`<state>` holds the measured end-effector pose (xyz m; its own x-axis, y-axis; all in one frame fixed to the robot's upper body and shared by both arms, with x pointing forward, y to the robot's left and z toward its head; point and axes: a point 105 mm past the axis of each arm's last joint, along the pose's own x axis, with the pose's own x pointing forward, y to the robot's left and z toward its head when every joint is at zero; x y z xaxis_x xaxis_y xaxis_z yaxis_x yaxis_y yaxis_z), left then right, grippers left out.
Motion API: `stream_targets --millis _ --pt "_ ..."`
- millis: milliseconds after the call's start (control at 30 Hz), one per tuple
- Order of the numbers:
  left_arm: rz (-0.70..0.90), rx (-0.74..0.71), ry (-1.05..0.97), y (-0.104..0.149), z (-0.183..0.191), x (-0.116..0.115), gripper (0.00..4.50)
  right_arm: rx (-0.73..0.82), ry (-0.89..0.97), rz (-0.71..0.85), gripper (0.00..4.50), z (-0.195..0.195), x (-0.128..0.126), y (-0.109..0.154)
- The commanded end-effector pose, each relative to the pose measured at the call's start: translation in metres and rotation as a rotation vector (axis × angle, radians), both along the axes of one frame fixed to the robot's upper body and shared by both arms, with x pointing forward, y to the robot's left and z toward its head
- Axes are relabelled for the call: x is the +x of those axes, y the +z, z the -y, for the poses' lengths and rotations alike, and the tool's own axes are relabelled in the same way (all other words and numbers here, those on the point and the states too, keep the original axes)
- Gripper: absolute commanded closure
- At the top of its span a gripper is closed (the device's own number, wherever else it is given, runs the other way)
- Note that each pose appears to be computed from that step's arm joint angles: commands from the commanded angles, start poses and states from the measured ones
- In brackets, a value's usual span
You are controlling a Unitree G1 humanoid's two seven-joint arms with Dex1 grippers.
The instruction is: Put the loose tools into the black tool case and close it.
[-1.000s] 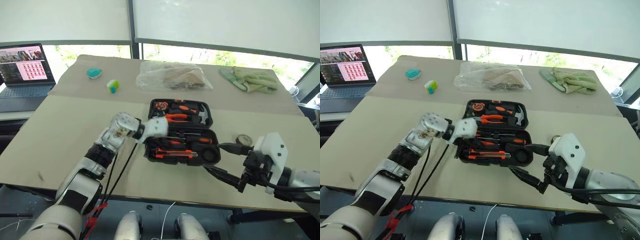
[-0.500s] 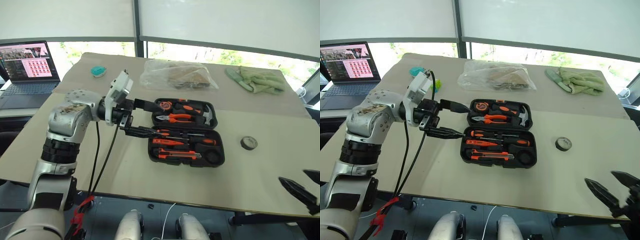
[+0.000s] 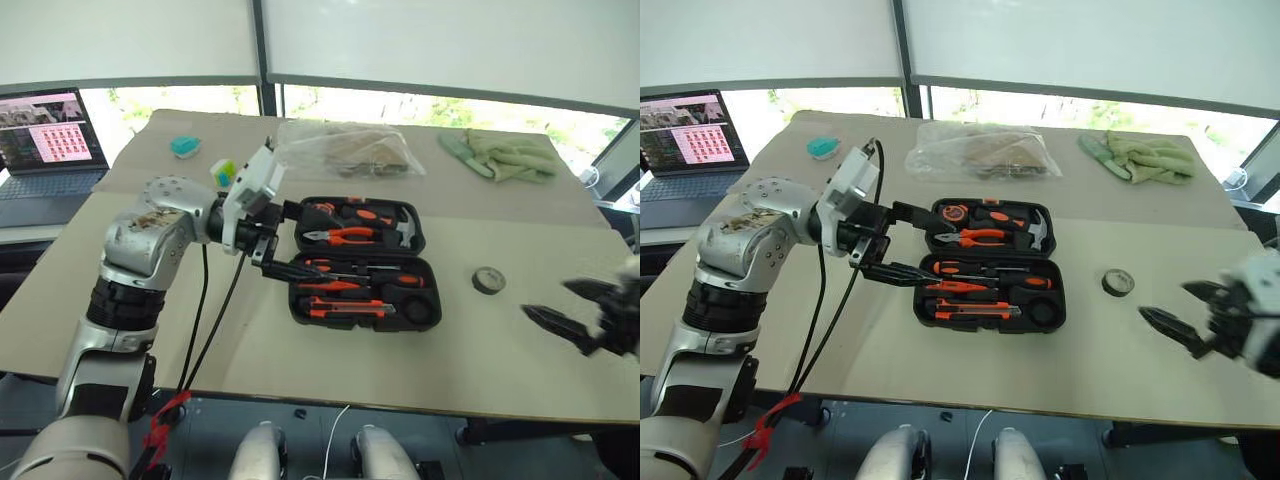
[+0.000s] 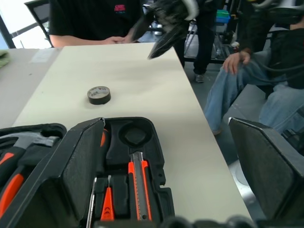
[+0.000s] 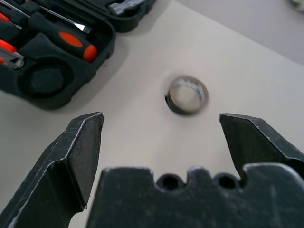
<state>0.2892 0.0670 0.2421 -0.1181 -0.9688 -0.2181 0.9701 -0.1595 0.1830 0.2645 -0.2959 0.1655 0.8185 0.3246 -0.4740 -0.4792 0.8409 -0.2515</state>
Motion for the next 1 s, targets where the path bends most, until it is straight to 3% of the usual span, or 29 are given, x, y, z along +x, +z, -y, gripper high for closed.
stream_targets --millis 33,300,400,500,767,900,1000 --pt "0.049 -0.015 -0.015 0.012 0.004 -0.005 0.03 -0.126 -0.047 -0.049 0.00 0.012 0.028 -0.021" --pt "0.054 -0.011 0.012 0.009 0.003 0.000 0.03 -0.116 -0.033 -0.109 0.00 0.012 0.066 -0.048" --pt "0.054 -0.012 0.030 0.007 0.002 0.003 0.00 -0.088 -0.033 -0.124 0.70 0.009 0.074 -0.058" --pt "0.046 -0.006 0.038 0.001 0.001 0.006 0.00 -0.103 -0.039 -0.125 1.75 0.010 0.078 -0.069" --pt "0.019 0.013 0.029 -0.015 -0.001 0.002 0.00 -0.053 -0.032 -0.052 4.44 0.008 0.078 -0.059" --pt "0.017 0.010 0.031 -0.017 0.000 0.003 0.00 0.023 0.025 0.015 4.44 -0.004 0.074 -0.033" --pt "0.015 0.026 0.027 -0.024 0.000 0.001 0.00 0.122 0.318 0.064 4.44 -0.066 0.051 -0.003"
